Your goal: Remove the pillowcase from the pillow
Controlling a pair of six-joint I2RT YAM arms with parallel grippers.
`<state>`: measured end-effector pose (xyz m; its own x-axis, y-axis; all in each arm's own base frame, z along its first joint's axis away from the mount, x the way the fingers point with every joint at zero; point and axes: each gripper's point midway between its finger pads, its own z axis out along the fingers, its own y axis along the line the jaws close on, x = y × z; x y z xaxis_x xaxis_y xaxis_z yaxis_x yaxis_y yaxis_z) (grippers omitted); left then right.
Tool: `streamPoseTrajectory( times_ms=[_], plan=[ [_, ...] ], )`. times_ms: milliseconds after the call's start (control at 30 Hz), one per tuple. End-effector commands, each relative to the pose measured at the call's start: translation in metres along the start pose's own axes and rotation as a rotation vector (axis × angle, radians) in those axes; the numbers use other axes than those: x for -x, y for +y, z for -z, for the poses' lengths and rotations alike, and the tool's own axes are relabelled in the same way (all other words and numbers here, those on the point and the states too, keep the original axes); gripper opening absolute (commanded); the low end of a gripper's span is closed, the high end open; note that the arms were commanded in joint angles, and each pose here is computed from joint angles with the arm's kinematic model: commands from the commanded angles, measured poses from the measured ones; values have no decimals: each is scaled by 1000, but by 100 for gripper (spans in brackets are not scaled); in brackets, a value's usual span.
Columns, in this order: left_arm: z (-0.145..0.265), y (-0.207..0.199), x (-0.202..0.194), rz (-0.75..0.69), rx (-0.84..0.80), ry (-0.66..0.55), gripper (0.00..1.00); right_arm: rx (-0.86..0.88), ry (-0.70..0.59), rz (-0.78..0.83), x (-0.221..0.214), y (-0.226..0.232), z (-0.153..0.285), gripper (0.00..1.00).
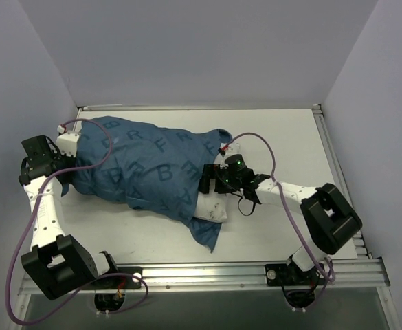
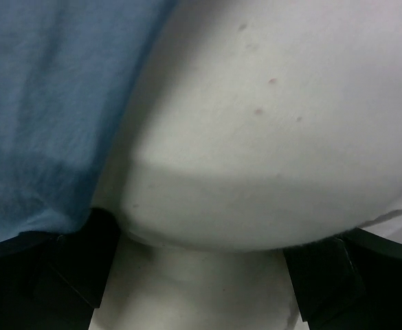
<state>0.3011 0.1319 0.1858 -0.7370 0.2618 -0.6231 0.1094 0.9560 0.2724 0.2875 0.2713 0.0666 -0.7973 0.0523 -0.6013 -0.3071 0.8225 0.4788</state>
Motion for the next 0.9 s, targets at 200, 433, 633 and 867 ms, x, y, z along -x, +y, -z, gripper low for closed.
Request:
streamPoseTrajectory(
  times_ms=[200,433,633,867],
  plan=[
    [14,-4,31,-2,-17,-114,2,-115,238,-71,-101,-56,-49,20],
    [18,2,38,9,5,-128,2,-49,103,-140,-55,-54,-27,0],
    [30,46,48,42,168,-123,2,69,-140,-394,19,-107,38,0],
    [51,84,58,60,264,-144,2,-42,-645,-660,98,-213,160,0]
  ],
)
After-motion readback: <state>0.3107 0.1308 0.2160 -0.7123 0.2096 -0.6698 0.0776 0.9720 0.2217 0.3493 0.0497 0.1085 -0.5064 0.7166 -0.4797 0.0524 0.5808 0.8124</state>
